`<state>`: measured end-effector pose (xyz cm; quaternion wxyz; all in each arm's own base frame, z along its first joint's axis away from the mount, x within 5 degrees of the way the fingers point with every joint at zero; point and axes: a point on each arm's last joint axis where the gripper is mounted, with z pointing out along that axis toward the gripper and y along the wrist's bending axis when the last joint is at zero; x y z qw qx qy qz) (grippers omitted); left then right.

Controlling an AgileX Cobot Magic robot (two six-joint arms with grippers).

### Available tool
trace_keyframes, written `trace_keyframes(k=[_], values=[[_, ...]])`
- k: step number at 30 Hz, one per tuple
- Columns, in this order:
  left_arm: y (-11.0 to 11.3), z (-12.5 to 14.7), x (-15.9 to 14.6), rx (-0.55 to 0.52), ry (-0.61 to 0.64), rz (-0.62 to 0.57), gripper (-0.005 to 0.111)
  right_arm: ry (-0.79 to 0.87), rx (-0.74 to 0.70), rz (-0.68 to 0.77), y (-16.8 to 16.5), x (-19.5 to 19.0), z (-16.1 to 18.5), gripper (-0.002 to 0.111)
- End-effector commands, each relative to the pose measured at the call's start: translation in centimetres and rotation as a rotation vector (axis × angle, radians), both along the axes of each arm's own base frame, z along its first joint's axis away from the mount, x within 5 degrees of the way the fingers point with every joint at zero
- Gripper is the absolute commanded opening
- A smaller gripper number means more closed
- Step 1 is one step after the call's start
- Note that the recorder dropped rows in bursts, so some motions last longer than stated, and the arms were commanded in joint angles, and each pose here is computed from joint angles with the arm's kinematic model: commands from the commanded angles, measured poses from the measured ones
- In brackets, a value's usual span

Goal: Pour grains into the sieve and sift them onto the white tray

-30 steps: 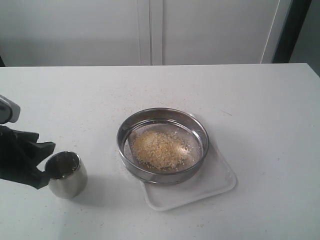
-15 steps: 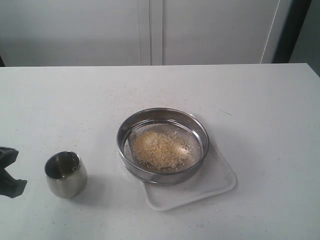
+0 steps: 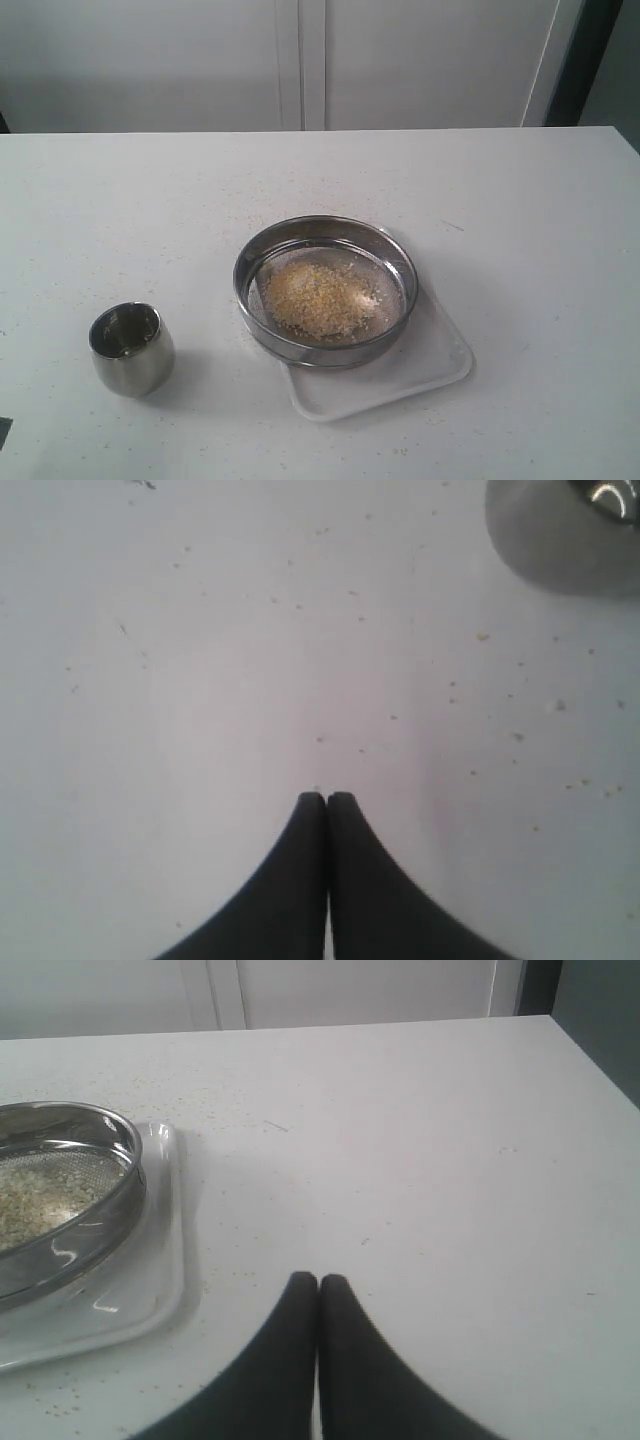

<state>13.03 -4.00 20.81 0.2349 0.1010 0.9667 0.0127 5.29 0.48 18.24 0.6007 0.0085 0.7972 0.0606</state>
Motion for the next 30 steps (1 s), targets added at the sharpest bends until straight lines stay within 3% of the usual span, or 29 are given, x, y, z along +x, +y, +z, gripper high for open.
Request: trace_keyframes(k=[1, 30], values=[[0.14, -0.1, -0.66, -0.004, 0.072, 0.033, 0.0, -0.012, 0.0, 0.002, 0.01, 0.02, -0.08, 0.0], [0.15, -0.13, -0.72, -0.004, 0.079, 0.037, 0.0, -0.012, 0.0, 0.002, 0.01, 0.02, -0.08, 0.0]])
